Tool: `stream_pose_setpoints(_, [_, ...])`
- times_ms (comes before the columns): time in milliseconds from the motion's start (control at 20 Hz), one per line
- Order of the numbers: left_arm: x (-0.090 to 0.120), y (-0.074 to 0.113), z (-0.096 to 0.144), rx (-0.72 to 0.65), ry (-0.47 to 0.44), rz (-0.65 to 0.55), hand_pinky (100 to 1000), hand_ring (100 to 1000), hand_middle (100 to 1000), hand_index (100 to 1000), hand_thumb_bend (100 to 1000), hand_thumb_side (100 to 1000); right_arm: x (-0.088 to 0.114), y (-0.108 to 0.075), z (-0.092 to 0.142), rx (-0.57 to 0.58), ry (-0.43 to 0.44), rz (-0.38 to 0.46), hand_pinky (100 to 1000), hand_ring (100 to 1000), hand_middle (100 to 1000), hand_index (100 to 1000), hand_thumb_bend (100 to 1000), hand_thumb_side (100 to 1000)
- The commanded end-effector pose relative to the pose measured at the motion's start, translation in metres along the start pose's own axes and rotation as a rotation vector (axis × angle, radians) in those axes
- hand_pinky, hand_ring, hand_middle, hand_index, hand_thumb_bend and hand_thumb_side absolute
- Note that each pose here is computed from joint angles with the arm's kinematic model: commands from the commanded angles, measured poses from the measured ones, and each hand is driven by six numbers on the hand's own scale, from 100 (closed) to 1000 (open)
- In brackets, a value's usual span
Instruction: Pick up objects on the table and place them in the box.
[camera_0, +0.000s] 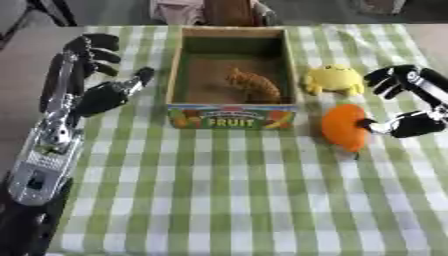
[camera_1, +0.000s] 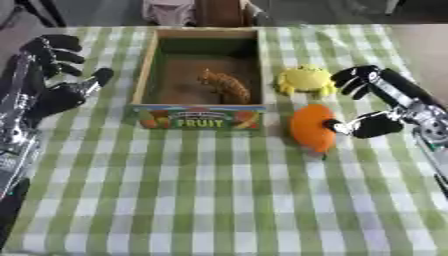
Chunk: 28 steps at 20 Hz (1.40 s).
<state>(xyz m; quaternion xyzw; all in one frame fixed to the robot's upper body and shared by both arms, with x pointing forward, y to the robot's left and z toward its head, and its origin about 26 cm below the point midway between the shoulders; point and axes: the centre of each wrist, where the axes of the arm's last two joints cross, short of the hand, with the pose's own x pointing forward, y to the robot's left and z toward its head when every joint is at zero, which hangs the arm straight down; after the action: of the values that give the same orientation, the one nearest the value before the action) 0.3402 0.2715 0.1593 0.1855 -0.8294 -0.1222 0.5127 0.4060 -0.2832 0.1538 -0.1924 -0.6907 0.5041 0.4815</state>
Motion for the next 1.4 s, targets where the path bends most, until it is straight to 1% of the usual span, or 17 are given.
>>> stream_pose_setpoints(50, [0.007,0.004,-0.002,0.007,-0.027,-0.005,557,620,610,705,666,193,0.0,-0.008,-0.003,0.006,-0.001,0.03,669,713,715,830,502,100])
stream_pose_setpoints(450, [0.006,0.003,-0.001,0.005,-0.023,-0.002,557,619,610,706,664,194,-0.003,0.0,-0.007,0.054,0.007,0.027,669,712,712,829,502,100])
stream_pose_setpoints(500, [0.006,0.003,-0.001,0.005,-0.023,-0.001,557,619,610,706,663,194,-0.004,0.001,-0.007,0.06,0.007,0.027,667,698,689,816,488,100])
stream_pose_setpoints(600, [0.006,0.003,-0.001,0.005,-0.022,0.002,566,619,610,706,663,195,-0.004,0.003,-0.008,0.088,0.002,0.029,664,685,670,796,463,100])
stream_pose_setpoints(850, [0.006,0.003,-0.001,0.005,-0.022,0.003,566,619,610,706,663,195,-0.004,0.003,-0.007,0.106,-0.003,0.031,664,685,670,796,463,100])
stream_pose_setpoints(900, [0.006,0.003,-0.001,0.005,-0.021,0.003,569,619,610,706,659,197,-0.005,0.003,-0.007,0.108,-0.003,0.033,649,649,579,485,336,100])
stream_pose_setpoints(950, [0.006,0.003,-0.001,0.005,-0.02,0.003,568,618,609,705,663,198,-0.005,0.002,-0.005,0.108,-0.002,0.044,645,643,571,436,293,100])
stream_pose_setpoints(1050, [0.006,0.003,0.0,0.004,-0.018,0.003,572,619,610,707,655,198,-0.006,-0.001,-0.003,0.09,0.004,0.068,638,634,559,382,230,100])
stream_pose_setpoints(1100, [0.006,0.003,0.0,0.004,-0.018,0.003,571,620,611,707,653,198,-0.005,-0.003,-0.002,0.072,0.009,0.077,629,621,540,328,163,100])
stream_pose_setpoints(1250, [0.006,0.003,-0.001,0.004,-0.018,0.002,569,619,610,707,655,197,-0.003,-0.008,-0.001,0.001,0.016,0.095,618,606,522,257,156,100])
stream_pose_setpoints(1300, [0.006,0.003,0.0,0.004,-0.017,0.002,570,619,610,707,657,196,-0.002,-0.009,0.0,-0.021,0.015,0.101,616,601,517,238,134,100])
stream_pose_setpoints(1350, [0.005,0.003,0.0,0.004,-0.017,0.003,570,619,610,707,653,198,-0.001,-0.011,0.0,-0.043,0.014,0.108,615,600,514,233,159,100])
stream_pose_setpoints(1400, [0.005,0.003,0.0,0.004,-0.017,0.003,571,619,610,707,651,197,0.0,-0.012,0.0,-0.063,0.012,0.115,613,597,510,218,159,100])
